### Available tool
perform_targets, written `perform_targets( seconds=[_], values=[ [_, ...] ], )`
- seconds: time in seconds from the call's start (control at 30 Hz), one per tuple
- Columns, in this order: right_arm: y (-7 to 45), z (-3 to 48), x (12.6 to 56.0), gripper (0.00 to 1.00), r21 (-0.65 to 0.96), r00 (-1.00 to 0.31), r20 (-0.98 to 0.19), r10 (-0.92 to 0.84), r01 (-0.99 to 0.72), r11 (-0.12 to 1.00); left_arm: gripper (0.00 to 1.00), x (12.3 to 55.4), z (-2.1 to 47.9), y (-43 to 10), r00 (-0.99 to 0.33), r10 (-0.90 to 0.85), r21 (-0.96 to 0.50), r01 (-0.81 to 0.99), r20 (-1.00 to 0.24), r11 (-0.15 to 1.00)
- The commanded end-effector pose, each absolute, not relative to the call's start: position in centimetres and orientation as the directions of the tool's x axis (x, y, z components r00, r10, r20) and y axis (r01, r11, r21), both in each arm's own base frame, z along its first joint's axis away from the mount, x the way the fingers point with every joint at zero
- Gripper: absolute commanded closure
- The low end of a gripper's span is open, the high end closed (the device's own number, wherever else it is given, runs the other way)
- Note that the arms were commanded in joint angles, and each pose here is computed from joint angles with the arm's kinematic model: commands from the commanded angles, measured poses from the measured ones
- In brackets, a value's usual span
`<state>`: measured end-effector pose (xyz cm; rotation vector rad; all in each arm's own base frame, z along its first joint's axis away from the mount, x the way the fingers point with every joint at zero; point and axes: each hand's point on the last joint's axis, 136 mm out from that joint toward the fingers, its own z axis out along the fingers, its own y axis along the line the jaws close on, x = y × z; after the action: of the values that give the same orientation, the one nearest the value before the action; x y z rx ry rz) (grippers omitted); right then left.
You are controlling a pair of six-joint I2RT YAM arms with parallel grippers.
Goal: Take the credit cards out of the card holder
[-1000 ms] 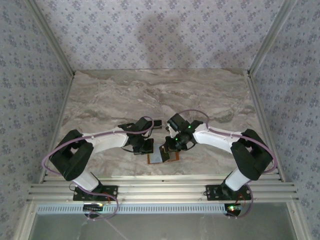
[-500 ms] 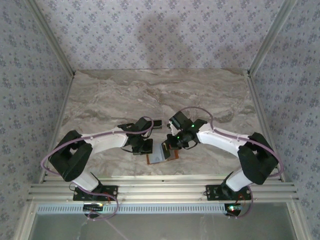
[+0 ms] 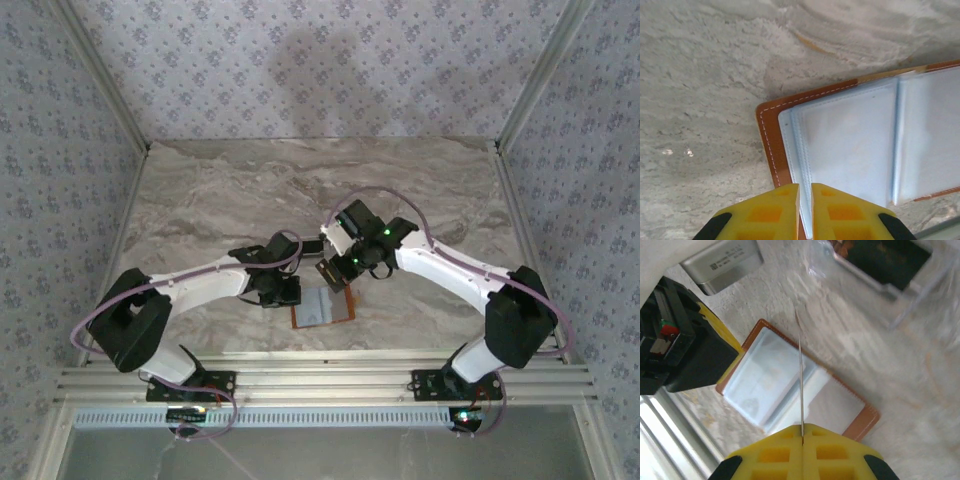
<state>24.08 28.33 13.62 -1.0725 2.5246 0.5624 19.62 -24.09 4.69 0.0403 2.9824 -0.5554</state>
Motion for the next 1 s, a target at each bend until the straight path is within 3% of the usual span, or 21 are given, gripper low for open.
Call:
perform_targets(
  seconds=[0.0,0.43,0.97],
  values=[
    [27.4,13.5,24.9,0.95,0.058,-0.447,-0.418,-0.791,-0.882,0.468,0.84,19.6,5.2,-22.8,-0.990,-0.014,-0.342,0.035,-0.138,0.939],
    [28.7,11.8,28.0,1.00,-0.101,-0.029,-0.237,-0.971,-0.993,0.054,0.84,19.0,3.8,-19.8,-0.987,-0.125,-0.389,-0.078,-0.097,0.918],
    [32.3,12.2,32.3,1.00,-0.154,0.174,-0.155,-0.973,-0.977,-0.150,0.83,18.3,4.3,-16.0,-0.964,-0.242,-0.419,-0.175,-0.110,0.891]
  ],
)
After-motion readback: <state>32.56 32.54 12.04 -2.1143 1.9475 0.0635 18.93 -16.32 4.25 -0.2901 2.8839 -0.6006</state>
